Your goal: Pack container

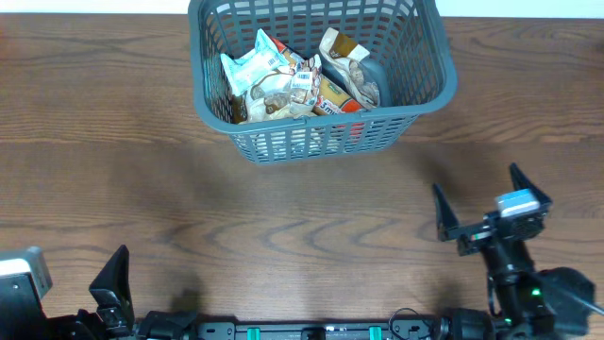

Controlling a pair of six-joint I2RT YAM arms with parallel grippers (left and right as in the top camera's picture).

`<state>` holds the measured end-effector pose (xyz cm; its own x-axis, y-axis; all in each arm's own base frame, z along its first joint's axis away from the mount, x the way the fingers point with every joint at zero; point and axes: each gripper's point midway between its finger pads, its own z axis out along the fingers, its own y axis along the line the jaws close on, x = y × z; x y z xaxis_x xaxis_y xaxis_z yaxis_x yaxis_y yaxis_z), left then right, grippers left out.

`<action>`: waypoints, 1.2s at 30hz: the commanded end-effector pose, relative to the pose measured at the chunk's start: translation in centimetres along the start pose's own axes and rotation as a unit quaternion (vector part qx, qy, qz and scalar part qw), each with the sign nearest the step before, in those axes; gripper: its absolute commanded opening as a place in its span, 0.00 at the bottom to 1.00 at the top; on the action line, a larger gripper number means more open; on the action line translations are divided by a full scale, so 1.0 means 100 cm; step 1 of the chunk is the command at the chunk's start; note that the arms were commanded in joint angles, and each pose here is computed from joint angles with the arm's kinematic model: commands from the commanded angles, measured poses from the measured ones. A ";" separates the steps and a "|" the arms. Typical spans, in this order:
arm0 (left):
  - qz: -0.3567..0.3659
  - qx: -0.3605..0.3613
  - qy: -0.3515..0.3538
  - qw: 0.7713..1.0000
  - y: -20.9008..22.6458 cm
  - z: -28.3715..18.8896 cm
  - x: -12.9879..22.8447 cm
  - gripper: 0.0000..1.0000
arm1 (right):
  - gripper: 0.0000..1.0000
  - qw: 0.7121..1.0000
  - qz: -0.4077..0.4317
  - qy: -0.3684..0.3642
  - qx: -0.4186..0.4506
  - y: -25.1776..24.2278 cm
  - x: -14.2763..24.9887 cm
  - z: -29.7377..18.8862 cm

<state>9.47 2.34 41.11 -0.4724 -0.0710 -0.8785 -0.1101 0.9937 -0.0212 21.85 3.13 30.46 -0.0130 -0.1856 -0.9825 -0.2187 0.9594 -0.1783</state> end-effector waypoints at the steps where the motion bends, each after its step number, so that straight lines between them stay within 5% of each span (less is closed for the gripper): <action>1: -0.005 -0.004 0.000 1.000 0.001 0.000 0.000 0.99 | 0.99 0.998 -0.057 -0.002 -0.016 0.011 0.023 0.004; 9: -0.005 -0.004 0.000 1.000 0.001 0.000 0.000 0.99 | 0.99 0.997 -0.066 0.035 -0.027 0.022 0.079 0.013; 23: -0.005 -0.004 0.000 1.000 0.001 0.000 0.000 0.98 | 0.99 0.987 0.134 0.036 0.081 -0.004 0.117 0.012; 36: -0.005 -0.004 0.000 1.000 0.001 0.000 0.000 0.99 | 0.99 0.974 0.166 0.058 0.141 -0.018 0.159 0.019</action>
<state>9.46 2.35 41.10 -0.4727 -0.0710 -0.8784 -0.1104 0.9937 -0.0209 23.83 -0.52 15.82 -0.1525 0.0939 -0.9838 0.0439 0.9951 0.0882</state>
